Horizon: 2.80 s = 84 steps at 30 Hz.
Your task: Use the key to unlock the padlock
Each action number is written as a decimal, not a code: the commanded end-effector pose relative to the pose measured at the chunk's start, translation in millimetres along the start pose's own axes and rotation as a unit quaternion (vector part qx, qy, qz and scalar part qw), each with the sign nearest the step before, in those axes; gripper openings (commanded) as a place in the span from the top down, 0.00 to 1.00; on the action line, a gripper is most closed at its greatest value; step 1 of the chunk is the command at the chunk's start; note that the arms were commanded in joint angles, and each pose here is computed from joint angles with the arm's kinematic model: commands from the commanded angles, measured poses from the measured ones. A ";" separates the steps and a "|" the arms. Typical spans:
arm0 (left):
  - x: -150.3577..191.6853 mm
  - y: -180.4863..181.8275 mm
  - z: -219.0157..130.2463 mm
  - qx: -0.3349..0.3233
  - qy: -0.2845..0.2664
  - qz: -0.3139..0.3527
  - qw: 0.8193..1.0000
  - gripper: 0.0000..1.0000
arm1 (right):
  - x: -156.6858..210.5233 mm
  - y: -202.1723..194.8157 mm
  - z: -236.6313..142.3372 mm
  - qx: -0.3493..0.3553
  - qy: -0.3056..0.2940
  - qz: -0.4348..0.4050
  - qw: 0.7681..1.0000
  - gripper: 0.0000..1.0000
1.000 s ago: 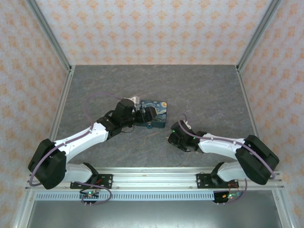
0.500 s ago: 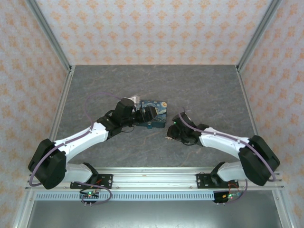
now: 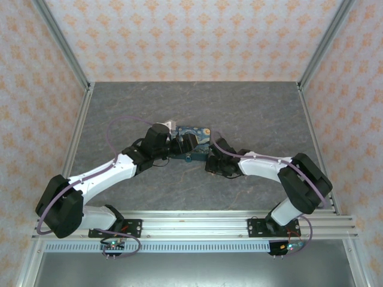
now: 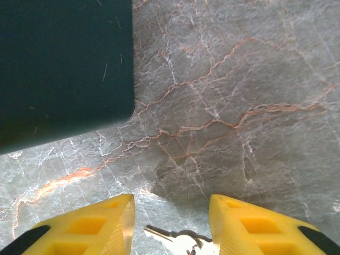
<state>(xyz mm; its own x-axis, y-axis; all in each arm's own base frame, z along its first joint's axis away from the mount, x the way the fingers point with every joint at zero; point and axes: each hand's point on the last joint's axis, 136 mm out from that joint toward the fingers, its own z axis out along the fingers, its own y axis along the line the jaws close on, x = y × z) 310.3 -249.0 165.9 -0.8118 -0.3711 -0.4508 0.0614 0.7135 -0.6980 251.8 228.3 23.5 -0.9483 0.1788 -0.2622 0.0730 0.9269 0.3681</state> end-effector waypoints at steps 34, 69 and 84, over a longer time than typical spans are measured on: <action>-7.4 -6.1 2.5 -0.002 -0.012 0.003 1.000 0.00 | 52.1 -22.9 -6.6 0.097 0.046 -0.080 0.991 0.63; -3.3 0.6 0.2 -0.013 -0.007 0.009 1.000 0.00 | 48.8 -17.5 -14.7 0.056 0.010 -0.105 0.993 1.00; 2.7 -2.2 1.4 0.003 0.004 -0.001 1.000 0.00 | 35.2 -2.7 -53.4 -0.042 -0.042 -0.087 0.994 1.00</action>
<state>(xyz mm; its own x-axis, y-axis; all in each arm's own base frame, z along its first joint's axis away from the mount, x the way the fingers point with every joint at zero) 312.6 -250.8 161.9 -0.8167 -0.3661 -0.4461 0.0564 0.7186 -0.6931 203.1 214.1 55.9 -0.9218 0.0544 -0.3839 -0.0950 0.9283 0.3596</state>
